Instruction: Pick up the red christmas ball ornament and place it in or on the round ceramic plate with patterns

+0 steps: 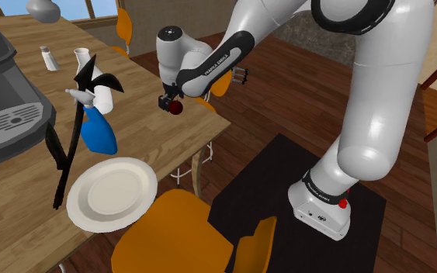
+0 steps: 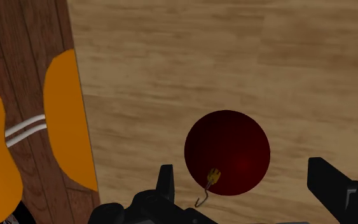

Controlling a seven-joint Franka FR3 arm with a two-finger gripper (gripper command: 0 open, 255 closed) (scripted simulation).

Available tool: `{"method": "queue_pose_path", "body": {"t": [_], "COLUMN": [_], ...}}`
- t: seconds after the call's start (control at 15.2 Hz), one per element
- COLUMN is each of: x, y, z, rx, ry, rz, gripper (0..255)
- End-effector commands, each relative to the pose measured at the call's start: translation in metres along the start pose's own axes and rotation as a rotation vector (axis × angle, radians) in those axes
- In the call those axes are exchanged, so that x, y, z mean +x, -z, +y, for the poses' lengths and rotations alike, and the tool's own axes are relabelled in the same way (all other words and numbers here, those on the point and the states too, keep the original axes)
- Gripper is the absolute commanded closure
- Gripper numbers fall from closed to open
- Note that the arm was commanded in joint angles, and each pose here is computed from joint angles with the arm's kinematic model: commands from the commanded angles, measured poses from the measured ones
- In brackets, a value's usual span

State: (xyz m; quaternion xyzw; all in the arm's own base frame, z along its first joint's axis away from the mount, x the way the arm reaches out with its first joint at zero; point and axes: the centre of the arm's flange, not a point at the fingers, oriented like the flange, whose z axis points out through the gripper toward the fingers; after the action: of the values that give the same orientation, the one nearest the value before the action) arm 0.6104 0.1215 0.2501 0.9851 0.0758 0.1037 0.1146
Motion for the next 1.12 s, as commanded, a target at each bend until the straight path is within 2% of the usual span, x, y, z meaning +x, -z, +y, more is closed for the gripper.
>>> {"method": "queue_pose_path", "body": {"t": [0.0, 0.2, 0.66, 0.73, 1.06], "x": [0.000, 0.000, 0.000, 0.000, -0.001], "y": [-0.011, -0.025, -0.025, -0.025, -0.026], "z": [0.000, 0.000, 0.000, 0.000, 0.000], "rx": [0.000, 0.000, 0.000, 0.000, 0.000], "ry": [0.000, 0.000, 0.000, 0.000, 0.000], "rz": [0.001, 0.001, 0.001, 0.001, 0.001], "gripper": [0, 0, 0, 255, 255]}}
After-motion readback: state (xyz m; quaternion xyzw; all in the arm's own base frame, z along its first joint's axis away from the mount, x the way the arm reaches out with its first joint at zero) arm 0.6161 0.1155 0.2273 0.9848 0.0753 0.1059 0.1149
